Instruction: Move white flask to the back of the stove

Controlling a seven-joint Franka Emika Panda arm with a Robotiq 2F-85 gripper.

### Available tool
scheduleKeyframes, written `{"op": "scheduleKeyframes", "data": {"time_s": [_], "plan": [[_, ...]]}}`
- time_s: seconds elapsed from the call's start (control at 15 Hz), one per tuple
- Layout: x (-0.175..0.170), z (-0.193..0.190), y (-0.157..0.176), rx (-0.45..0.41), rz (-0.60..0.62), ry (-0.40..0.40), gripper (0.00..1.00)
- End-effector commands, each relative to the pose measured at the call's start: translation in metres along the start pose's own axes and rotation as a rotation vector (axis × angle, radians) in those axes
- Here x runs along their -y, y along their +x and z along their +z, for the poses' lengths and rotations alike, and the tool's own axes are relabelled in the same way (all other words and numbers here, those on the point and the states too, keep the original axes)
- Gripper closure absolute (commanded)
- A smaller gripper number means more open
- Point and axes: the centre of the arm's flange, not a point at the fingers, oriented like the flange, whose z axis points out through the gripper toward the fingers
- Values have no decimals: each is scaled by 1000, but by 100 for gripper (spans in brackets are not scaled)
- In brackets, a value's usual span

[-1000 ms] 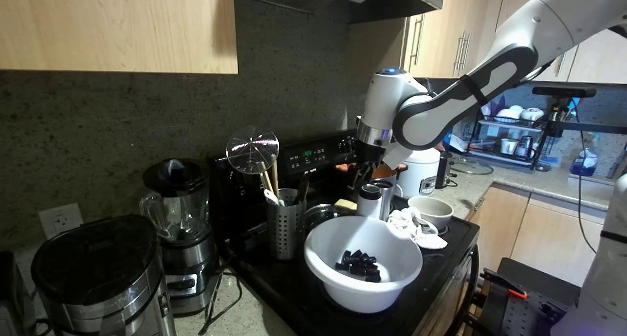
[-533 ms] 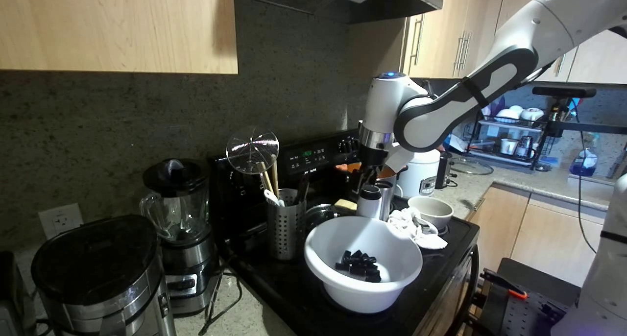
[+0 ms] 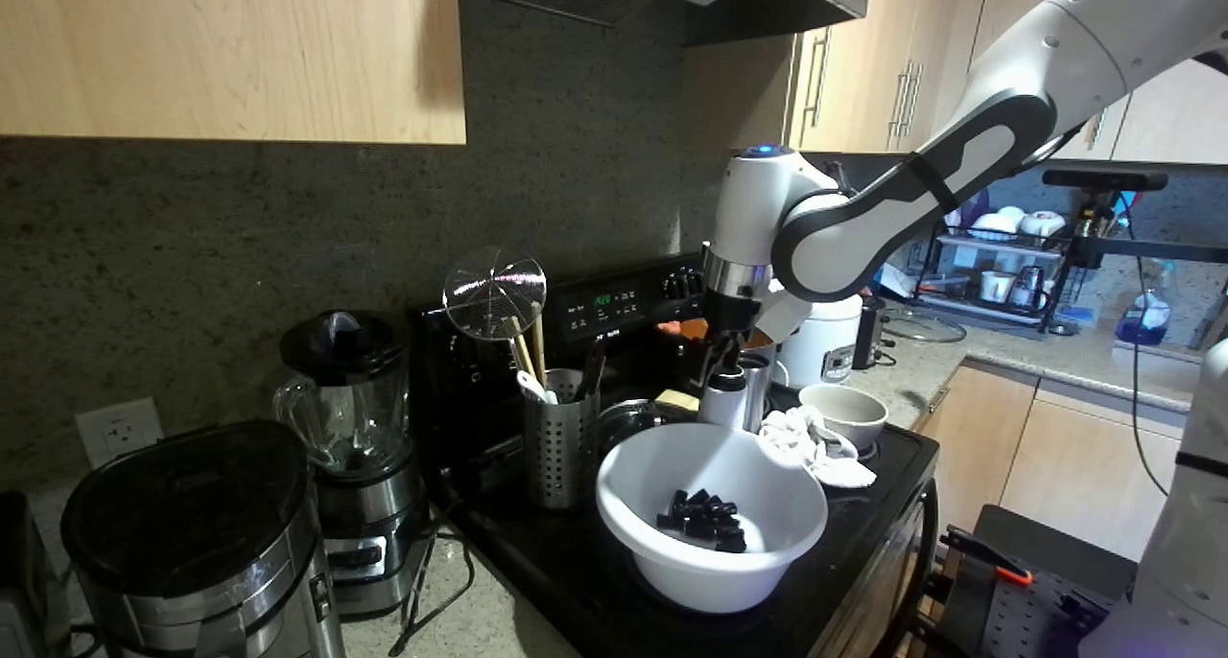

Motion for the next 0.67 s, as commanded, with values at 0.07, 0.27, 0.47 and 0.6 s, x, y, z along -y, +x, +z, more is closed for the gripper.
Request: {"op": "scheduleKeyframes", "data": {"time_s": [0.07, 0.27, 0.47, 0.6], "plan": [[4, 0, -7, 14, 7, 3, 17], [1, 8, -10, 26, 9, -8, 40], [-1, 13, -11, 37, 14, -12, 63], [-4, 14, -11, 40, 21, -13, 78]]}}
